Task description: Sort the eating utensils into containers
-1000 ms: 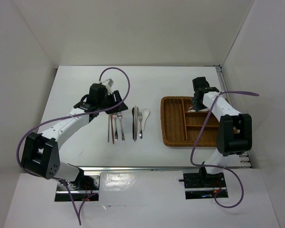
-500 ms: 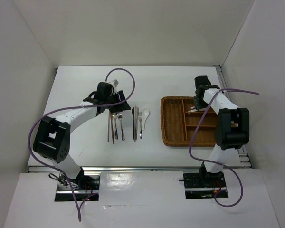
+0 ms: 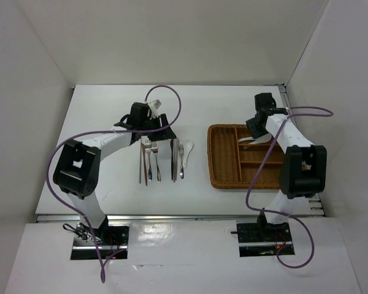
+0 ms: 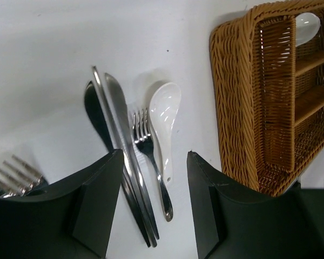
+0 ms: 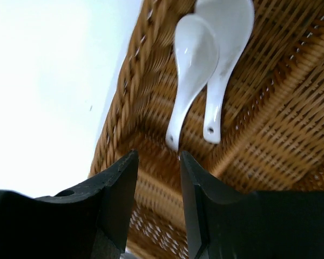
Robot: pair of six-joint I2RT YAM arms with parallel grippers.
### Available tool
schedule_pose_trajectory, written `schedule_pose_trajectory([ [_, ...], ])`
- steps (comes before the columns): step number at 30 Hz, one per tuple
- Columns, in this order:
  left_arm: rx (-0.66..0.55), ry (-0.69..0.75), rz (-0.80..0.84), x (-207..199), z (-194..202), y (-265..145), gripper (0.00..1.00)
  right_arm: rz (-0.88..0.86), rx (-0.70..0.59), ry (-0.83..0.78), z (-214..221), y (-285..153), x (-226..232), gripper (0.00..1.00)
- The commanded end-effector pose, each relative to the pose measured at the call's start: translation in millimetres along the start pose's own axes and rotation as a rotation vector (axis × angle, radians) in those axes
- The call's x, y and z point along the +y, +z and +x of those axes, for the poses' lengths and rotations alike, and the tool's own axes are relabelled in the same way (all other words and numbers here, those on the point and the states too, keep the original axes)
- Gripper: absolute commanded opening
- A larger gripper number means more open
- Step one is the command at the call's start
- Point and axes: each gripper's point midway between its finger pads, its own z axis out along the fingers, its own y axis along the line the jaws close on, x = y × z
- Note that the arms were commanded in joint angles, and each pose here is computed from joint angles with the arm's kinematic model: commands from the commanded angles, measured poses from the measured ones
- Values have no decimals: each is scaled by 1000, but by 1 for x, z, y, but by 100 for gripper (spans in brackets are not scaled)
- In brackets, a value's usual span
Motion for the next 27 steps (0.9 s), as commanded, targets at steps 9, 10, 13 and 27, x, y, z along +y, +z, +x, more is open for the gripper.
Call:
schedule_pose_trajectory([
  [9, 5, 104, 168, -35, -6, 48, 62, -390, -34, -233, -7, -83, 12, 42],
  [10, -5, 135, 173, -35, -10, 51, 62, -382, -30, -235, -5, -83, 7, 42],
  [13, 7, 140, 156, -29, -12, 64, 62, -372, -28, -261, -3, -89, -5, 42],
  [27, 65, 209, 160, -16, -4, 86, 58, -378, -59, -285, -9, -96, -9, 42],
])
